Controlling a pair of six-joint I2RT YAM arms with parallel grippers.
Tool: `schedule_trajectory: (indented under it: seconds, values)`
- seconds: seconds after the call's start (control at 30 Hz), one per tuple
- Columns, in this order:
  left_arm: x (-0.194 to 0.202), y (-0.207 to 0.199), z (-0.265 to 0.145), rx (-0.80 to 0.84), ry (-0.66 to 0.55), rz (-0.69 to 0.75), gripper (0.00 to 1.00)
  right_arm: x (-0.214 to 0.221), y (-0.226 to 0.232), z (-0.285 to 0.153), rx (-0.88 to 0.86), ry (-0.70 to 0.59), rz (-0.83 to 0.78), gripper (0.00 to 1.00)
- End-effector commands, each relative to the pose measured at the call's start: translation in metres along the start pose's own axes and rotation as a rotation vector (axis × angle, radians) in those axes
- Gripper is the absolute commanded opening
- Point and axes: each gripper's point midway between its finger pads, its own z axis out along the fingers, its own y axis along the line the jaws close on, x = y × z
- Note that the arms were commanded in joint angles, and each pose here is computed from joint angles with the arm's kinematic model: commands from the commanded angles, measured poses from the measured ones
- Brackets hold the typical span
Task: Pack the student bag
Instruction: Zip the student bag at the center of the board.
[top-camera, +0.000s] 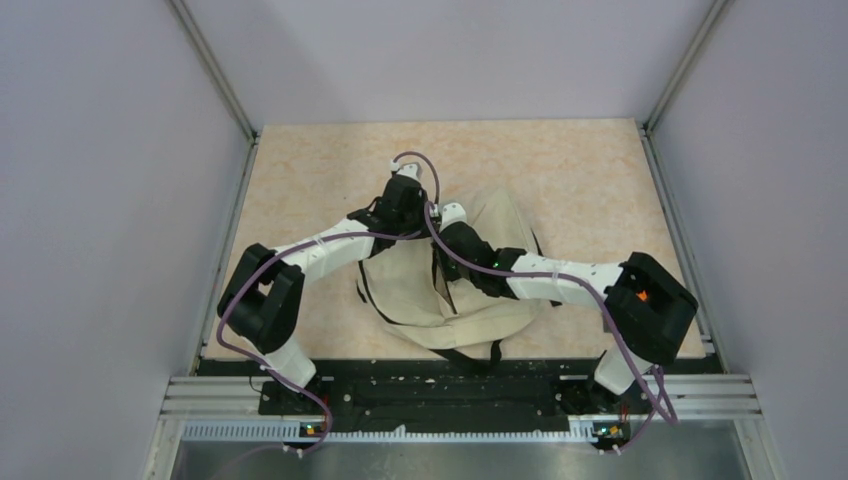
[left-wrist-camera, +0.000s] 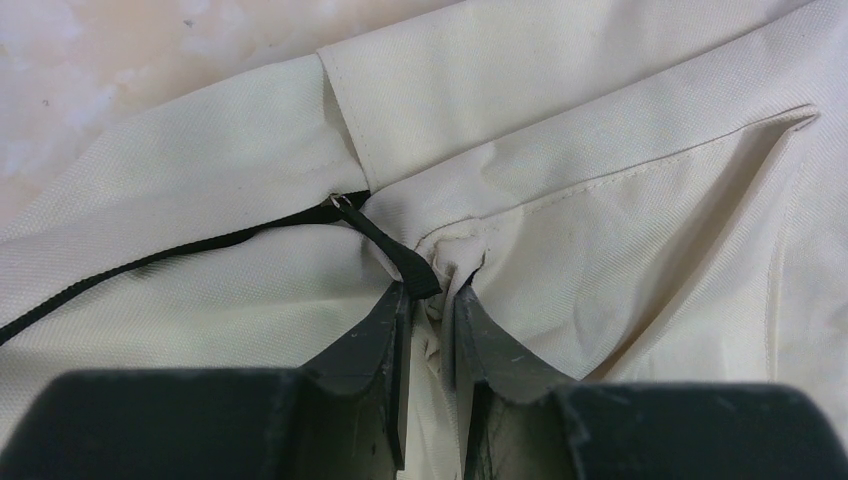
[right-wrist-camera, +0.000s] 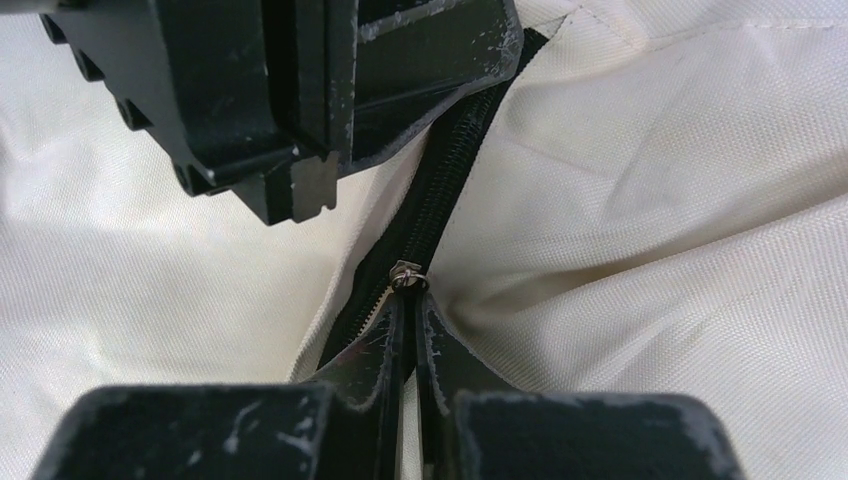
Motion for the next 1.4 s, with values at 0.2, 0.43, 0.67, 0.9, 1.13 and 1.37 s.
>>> schedule_trajectory:
  seconds: [0.2, 0.43, 0.67, 0.9, 1.13, 1.37]
  values:
    - [-0.036, -0.013, -0.015, 0.058, -0.124, -0.006, 0.0, -0.022, 0.036, -0.032, -0.183, -0.035, 0.064, 0.0]
    - [-0.042, -0.01, -0.015, 0.058, -0.143, -0.01, 0.0, 0.002, 0.048, -0.059, -0.297, 0.064, 0.112, 0.0]
    - [-0.053, -0.013, -0.012, 0.084, -0.175, -0.016, 0.0, 0.035, 0.049, -0.082, -0.36, 0.175, 0.143, 0.0]
    - [-0.066, -0.01, -0.006, 0.08, -0.203, -0.012, 0.0, 0.063, 0.04, -0.105, -0.369, 0.254, 0.154, 0.0]
    - [-0.083, -0.009, 0.002, 0.094, -0.251, -0.018, 0.0, 0.1, 0.036, -0.115, -0.387, 0.352, 0.16, 0.0]
    - [-0.093, -0.006, 0.009, 0.094, -0.272, -0.006, 0.0, 0.128, 0.032, -0.12, -0.383, 0.416, 0.165, 0.0]
